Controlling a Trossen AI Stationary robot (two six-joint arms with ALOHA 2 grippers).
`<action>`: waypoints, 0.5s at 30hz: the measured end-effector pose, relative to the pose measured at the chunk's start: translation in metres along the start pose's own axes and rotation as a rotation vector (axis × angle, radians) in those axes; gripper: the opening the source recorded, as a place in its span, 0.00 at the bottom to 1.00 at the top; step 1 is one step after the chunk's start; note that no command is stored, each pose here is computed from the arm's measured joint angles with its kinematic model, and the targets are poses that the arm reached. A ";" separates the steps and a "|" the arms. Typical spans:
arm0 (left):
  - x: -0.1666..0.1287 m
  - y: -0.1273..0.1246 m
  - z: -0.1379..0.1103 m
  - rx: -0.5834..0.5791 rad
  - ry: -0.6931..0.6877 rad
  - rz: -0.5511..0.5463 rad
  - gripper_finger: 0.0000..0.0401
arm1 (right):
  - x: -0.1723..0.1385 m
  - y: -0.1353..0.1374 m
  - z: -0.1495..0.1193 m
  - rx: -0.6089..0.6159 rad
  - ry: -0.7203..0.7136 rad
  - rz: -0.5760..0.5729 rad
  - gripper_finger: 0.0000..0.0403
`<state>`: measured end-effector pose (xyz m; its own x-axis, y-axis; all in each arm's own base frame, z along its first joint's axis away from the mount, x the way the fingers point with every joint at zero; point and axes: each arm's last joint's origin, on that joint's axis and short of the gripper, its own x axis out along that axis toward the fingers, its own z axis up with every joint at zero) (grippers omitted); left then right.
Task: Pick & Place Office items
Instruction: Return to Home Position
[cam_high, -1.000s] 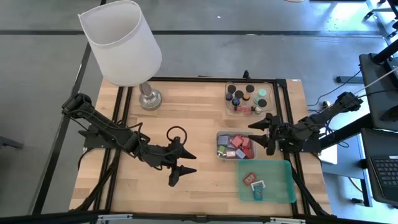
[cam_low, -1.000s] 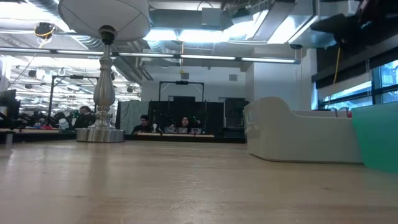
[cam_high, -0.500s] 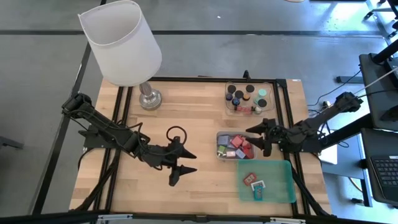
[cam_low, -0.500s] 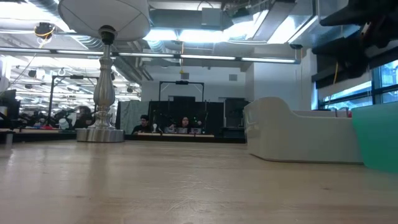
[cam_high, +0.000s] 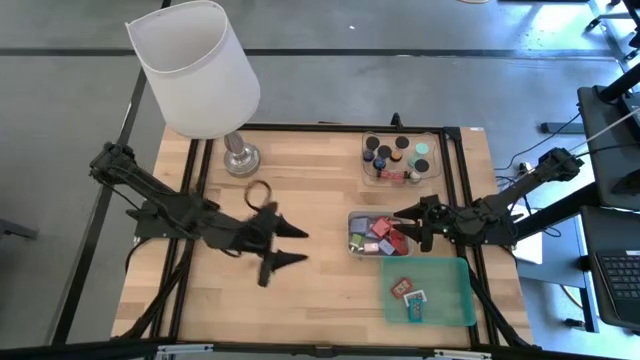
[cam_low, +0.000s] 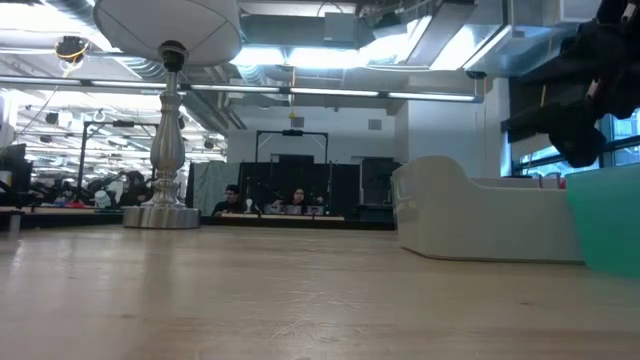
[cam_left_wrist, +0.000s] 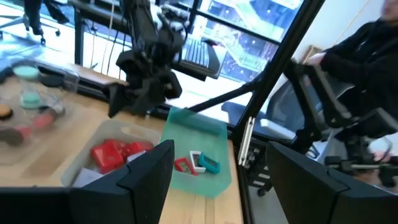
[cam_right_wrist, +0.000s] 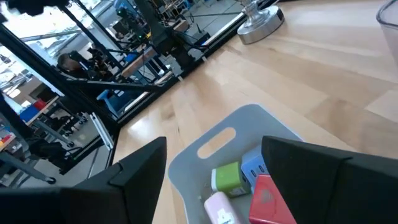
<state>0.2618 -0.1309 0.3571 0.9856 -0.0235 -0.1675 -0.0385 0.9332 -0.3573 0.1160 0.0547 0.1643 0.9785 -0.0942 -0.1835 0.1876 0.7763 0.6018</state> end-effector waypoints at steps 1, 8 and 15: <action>-0.009 0.002 0.006 -0.003 -0.006 -0.004 0.63 | 0.000 0.000 0.000 -0.002 0.000 0.000 0.66; -0.083 0.022 0.039 0.018 -0.006 -0.021 0.63 | 0.000 -0.001 0.000 -0.031 0.001 -0.006 0.66; -0.157 0.050 0.049 -0.049 0.068 -0.124 0.63 | 0.000 -0.005 -0.003 0.080 0.009 -0.056 0.66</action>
<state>0.1136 -0.0633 0.4103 0.9699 -0.1630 -0.1810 0.0729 0.9032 -0.4231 0.1147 0.0531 0.1589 0.9657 -0.1302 -0.2247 0.2482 0.7174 0.6510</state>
